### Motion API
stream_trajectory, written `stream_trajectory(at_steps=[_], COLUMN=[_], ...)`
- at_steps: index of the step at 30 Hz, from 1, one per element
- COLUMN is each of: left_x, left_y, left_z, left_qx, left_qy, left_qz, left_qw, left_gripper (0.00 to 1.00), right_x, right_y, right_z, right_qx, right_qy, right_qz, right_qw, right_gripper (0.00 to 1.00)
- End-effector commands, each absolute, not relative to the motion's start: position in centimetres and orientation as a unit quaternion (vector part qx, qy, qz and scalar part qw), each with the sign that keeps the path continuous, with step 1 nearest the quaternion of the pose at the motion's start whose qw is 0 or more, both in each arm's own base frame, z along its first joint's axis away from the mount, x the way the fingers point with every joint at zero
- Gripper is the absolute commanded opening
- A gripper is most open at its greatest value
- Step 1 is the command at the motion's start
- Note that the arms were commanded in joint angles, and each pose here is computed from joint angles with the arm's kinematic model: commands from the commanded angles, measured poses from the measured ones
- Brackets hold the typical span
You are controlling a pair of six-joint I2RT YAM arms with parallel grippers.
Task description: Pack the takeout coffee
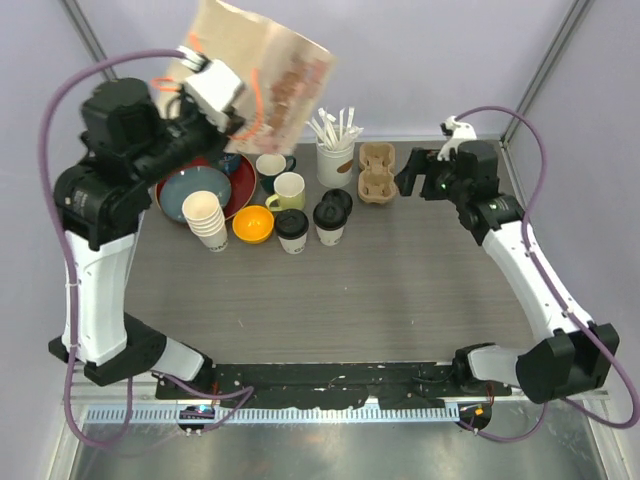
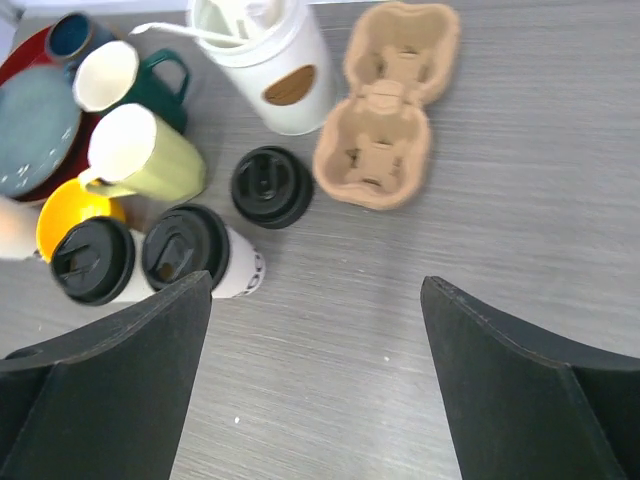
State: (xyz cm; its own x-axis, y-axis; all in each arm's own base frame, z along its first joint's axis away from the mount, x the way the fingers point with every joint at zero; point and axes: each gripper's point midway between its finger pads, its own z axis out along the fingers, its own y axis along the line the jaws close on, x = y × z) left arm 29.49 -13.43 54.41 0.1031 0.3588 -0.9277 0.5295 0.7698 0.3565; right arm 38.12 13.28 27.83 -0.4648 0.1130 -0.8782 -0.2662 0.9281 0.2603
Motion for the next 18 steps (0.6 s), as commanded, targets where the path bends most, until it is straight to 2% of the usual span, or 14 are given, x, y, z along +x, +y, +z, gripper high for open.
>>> stream_trajectory(at_steps=[1,5,9,13,18], left_x=[25.5,22.1,19.8,20.1,21.1], left_y=[-21.6,-29.3,-34.6,-39.1,-43.9], left_z=[52.1,47.0,42.7,39.5,36.3], left_qx=[0.465,0.603,0.675,0.703,0.731], left_qy=[0.620,0.569,0.538,0.520,0.488], left_qz=[-0.114,-0.126,-0.163,-0.191,-0.176], left_qw=[0.622,0.545,0.478,0.447,0.443], left_gripper=[0.00,0.00,0.00,0.00,0.00], right_x=[37.5,36.5,33.2,32.0,32.8], right_y=[7.6,-1.0,-11.3,-15.8,-16.3], right_z=[30.9,31.7,32.3,31.9,31.3], right_qx=[0.047,0.154,0.281,0.339,0.338], right_qy=[0.804,0.781,0.734,0.705,0.709], right_qz=[0.156,0.058,-0.065,-0.075,-0.050], right_qw=[0.573,0.602,0.615,0.619,0.618], right_gripper=[0.93,1.00,1.00,1.00,1.00])
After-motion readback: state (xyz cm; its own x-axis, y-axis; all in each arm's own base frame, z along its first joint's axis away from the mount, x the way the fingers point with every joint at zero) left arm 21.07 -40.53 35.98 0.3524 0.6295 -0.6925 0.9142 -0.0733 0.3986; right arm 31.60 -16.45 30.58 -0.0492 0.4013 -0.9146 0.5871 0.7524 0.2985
